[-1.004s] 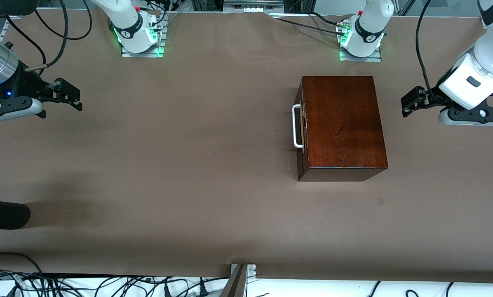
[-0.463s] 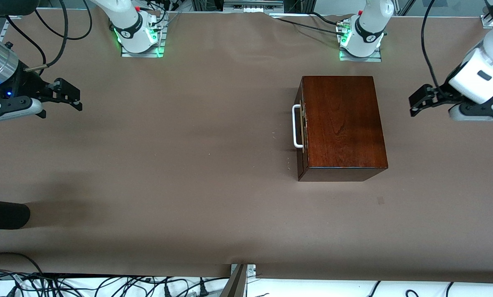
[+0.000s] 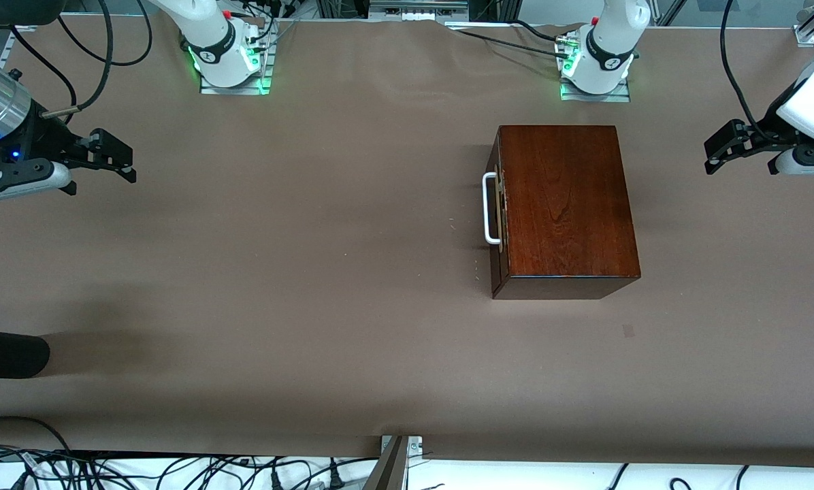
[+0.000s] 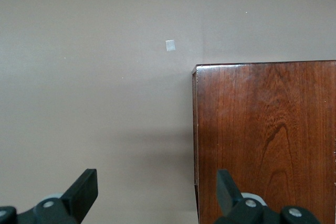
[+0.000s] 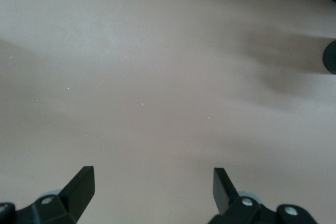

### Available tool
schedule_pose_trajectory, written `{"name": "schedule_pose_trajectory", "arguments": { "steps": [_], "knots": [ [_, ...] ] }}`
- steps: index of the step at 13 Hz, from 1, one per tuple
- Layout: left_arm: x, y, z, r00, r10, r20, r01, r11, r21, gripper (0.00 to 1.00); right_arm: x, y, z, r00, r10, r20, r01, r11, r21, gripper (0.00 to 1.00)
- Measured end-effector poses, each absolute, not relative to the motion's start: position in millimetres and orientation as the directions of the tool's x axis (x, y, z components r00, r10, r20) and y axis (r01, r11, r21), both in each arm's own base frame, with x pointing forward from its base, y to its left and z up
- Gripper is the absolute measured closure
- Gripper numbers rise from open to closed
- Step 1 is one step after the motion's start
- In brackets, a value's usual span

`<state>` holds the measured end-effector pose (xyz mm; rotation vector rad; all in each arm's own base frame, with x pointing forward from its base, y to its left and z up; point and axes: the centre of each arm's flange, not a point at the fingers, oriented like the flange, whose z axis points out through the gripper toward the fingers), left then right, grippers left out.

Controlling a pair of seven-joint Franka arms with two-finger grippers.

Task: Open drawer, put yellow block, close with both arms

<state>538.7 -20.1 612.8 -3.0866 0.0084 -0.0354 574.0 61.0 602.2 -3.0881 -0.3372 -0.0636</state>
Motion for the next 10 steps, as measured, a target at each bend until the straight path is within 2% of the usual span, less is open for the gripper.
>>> {"name": "schedule_pose_trajectory", "arguments": {
  "steps": [10],
  "knots": [
    [537.9,-23.8,608.7,1.000,-0.022,0.006,-0.022,-0.998,-0.056,0.00,573.9,63.0,602.3,0.976,0.214,0.046,0.215,-0.976,-0.030,0.00]
  ]
}}
